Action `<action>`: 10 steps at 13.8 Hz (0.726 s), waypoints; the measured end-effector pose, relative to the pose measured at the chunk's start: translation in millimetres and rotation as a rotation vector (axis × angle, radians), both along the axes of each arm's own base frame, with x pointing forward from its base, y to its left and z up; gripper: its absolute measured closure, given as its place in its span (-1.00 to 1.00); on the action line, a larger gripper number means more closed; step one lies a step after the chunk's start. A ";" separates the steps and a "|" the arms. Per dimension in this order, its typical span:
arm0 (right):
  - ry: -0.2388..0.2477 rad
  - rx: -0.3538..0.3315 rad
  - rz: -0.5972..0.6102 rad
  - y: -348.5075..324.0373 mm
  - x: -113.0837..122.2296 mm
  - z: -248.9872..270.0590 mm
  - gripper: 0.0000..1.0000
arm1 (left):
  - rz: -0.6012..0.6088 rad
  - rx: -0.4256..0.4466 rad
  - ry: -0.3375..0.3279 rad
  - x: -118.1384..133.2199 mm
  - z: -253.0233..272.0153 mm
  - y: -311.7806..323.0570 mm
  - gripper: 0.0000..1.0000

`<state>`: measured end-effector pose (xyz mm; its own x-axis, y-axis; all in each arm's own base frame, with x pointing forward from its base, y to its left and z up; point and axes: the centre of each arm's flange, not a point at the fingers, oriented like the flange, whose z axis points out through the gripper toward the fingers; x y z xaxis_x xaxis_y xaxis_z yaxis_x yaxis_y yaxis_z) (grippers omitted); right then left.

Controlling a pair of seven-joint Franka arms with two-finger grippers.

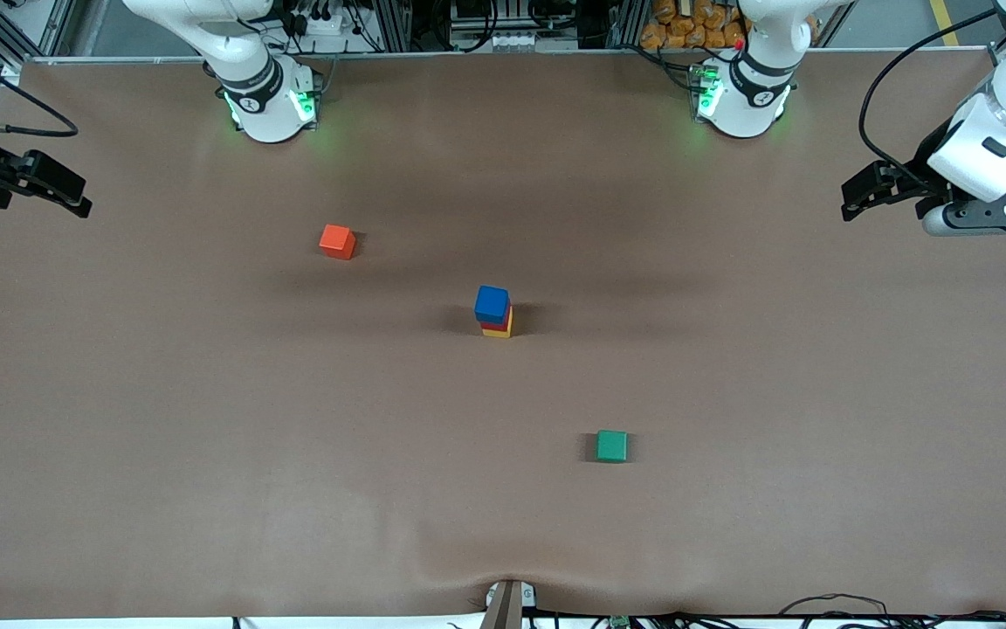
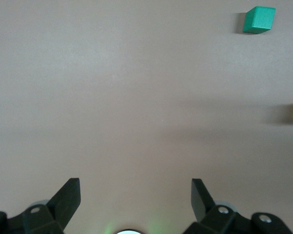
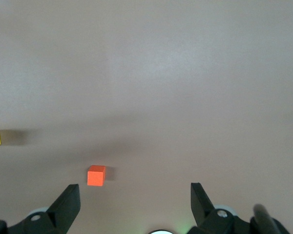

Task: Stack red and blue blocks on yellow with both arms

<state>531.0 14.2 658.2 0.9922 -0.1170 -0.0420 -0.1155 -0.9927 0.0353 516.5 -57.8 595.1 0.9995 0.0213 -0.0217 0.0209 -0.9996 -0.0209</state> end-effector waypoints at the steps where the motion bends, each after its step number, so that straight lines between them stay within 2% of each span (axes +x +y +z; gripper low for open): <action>1: 0.000 0.000 0.000 0.0 0.0 0.0 -1.00 | 0.000 0.000 -0.001 0.0 0.2 0.0 -1.00; 10: -0.001 0.005 0.000 0.6 0.1 0.1 -1.00 | 0.001 0.000 -0.005 -0.4 2.3 0.1 -1.00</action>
